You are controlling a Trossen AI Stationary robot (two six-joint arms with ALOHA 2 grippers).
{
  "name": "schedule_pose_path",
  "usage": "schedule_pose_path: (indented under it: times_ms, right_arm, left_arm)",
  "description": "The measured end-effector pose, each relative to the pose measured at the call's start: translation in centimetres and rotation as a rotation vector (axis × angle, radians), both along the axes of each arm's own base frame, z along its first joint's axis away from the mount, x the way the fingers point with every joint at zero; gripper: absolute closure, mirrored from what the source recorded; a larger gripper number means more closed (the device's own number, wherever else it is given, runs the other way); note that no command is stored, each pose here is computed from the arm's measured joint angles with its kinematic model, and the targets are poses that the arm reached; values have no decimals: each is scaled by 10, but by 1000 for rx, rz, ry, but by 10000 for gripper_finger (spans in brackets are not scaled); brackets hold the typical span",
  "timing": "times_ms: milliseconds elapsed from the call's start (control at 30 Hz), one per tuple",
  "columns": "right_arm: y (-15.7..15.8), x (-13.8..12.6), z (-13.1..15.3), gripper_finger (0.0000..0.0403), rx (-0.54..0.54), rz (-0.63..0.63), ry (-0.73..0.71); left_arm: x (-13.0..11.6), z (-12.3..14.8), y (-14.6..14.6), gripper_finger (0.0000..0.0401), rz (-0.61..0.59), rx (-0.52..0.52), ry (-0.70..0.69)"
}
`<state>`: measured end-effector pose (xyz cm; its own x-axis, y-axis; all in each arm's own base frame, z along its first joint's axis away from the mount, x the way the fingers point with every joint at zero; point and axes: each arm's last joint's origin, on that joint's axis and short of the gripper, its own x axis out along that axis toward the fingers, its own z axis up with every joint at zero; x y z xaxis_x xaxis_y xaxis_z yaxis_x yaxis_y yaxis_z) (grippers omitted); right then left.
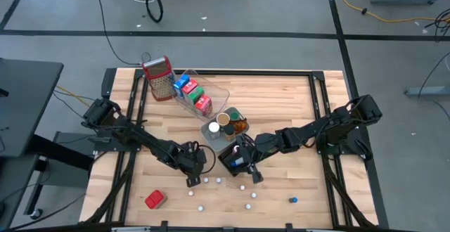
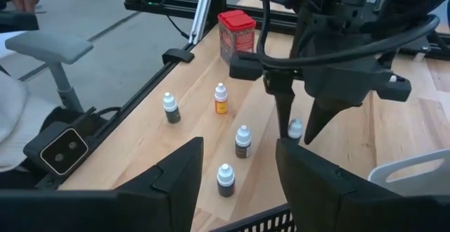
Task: Pick & Place Kitchen Items
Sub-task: Put the black small food coloring bottle into the black bin
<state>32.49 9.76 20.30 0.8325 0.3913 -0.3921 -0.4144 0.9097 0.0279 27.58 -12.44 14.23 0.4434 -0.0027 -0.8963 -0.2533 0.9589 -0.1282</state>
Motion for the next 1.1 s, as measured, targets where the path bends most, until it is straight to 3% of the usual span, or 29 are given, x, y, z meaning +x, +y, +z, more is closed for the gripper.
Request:
schedule_pose_path:
  times_ms: [267, 433, 567, 767, 967, 1100]
  right_arm:
    - [0, 0, 0, 213, -2, 1, 0]
    - [0, 0, 0, 213, -2, 0, -2]
    - [0, 0, 0, 213, -8, 3, -5]
    - [0, 0, 0, 213, -9, 3, -4]
    - [0, 0, 0, 213, -9, 3, -2]
    - [-1, 0, -1, 213, -12, 3, 8]
  left_arm:
    - [5, 3, -1, 321, -39, 7, -58]
    - [21, 15, -1, 304, -105, 26, -187]
    - [38, 34, 4, 289, -175, 128, -275]
    - [62, 63, 22, 310, -224, 214, -364]
    - [68, 60, 48, 304, -168, 137, -354]
    - [66, 52, 52, 291, -205, 94, -349]
